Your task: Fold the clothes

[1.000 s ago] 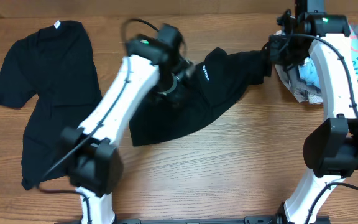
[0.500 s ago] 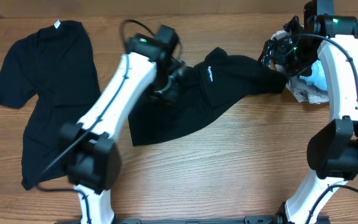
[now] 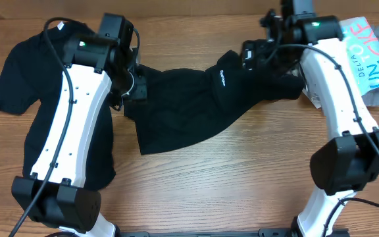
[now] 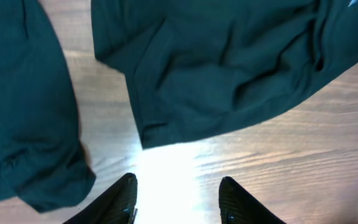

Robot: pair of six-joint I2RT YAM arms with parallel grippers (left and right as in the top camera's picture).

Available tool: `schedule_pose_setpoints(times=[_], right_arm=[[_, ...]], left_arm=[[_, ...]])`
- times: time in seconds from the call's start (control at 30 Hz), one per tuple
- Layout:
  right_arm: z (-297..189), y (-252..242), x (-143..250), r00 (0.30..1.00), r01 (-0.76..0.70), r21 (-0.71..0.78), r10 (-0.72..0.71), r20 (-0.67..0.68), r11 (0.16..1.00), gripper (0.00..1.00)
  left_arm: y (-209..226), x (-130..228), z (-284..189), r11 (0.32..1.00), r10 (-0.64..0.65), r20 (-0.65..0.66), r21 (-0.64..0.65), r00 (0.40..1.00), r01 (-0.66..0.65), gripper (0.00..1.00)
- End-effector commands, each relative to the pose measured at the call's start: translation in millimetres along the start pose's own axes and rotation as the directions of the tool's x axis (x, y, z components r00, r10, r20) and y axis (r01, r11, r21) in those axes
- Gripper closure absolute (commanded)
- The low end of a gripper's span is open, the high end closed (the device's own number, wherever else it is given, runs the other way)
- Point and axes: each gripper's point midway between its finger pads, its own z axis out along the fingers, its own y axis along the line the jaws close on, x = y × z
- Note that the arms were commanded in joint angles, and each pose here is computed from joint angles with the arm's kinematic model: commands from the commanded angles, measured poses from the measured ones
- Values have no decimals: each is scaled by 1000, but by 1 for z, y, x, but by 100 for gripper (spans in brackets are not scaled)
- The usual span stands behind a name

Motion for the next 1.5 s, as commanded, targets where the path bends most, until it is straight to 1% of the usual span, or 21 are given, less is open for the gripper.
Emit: schedule_pose_setpoints(times=[0.0,0.13,0.2,0.23,0.33,0.4,0.47,0.53,0.7,0.8,0.97,1.07,1.3,1.47], right_arm=[[31,11,3,998,33,-14,-34,-45,999,0],[50,12,4,997,46,11,-45,-67,999,0],[53,10,3,997,44,20,-43,-64,999,0],[55,9,2,997,45,20,-43,-62,999,0],[55,9,-1,998,46,20,-45,-51,999,0],[55,9,-3,998,48,18,-47,-44,999,0],[55,9,-4,998,49,18,-48,-38,999,0],[55,10,-4,998,49,17,-49,-38,999,0],[56,12,-1,997,53,16,-52,-48,998,0],[55,12,1,997,50,17,-49,-59,999,0],[55,12,4,997,48,18,-47,-69,999,0],[55,12,4,996,48,18,-47,-70,999,0],[55,12,4,996,48,19,-47,-71,999,0],[55,12,5,996,47,19,-46,-76,999,0]], left_arm=[[10,15,20,997,-56,-73,-50,996,52,55],[19,42,44,994,-94,-162,-78,982,82,58],[21,56,56,993,-104,-189,-68,976,93,59],[19,66,64,994,-107,-202,-43,974,100,60],[15,86,79,992,-124,-193,-5,973,125,63],[14,97,91,991,-132,-170,-1,977,134,63],[16,104,105,990,-144,-148,-12,978,144,63],[26,110,122,983,-180,-123,-59,976,174,65],[42,107,157,972,-222,-32,-90,974,219,66],[51,99,164,962,-243,35,-119,969,246,66],[54,82,167,961,-234,110,-125,966,247,63],[54,79,174,960,-234,112,-127,966,248,64],[58,87,206,957,-238,35,-163,971,240,65],[57,86,213,958,-239,29,-158,971,241,66]])
